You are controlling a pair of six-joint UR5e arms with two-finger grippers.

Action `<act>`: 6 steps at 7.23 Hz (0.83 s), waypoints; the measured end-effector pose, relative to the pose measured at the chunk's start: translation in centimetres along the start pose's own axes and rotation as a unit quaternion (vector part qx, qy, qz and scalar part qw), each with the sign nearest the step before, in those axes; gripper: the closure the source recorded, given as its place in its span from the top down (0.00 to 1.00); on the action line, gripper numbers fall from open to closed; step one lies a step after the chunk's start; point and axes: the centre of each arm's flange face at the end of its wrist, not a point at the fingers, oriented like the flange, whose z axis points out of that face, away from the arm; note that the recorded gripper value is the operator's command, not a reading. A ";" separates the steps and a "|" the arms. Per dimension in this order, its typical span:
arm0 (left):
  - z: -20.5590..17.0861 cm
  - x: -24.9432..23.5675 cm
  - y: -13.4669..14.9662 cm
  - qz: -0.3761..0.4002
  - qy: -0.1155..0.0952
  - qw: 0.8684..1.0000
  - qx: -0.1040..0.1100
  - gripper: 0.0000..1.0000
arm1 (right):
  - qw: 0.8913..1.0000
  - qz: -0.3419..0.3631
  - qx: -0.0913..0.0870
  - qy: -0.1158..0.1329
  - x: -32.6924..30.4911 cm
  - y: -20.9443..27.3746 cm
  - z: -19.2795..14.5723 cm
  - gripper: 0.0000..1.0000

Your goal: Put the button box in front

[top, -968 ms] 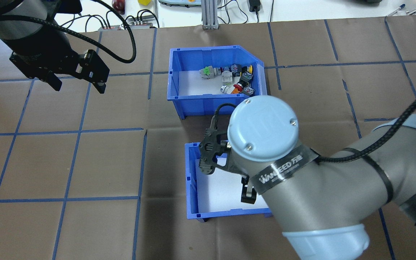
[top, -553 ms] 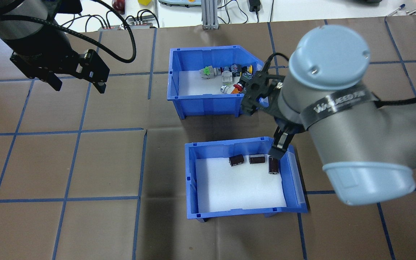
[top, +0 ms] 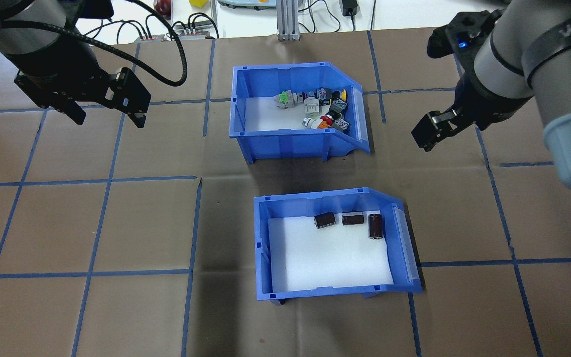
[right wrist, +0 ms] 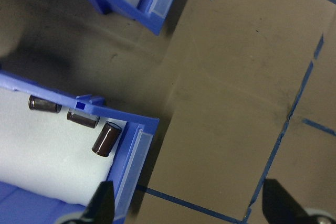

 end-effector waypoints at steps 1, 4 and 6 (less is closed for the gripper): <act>0.0 0.0 0.0 0.000 0.000 1.000 0.000 0.99 | 0.998 0.060 -0.013 -0.007 0.5 -0.8 -0.4 1.00; 0.1 0.0 0.0 0.000 0.000 1.000 -0.001 0.99 | 0.986 0.141 -0.081 -0.022 1.7 -4.2 -0.5 1.00; 0.1 0.0 0.0 0.000 0.000 1.000 -0.001 0.99 | 0.983 0.148 -0.104 -0.023 1.9 -5.5 -0.1 1.00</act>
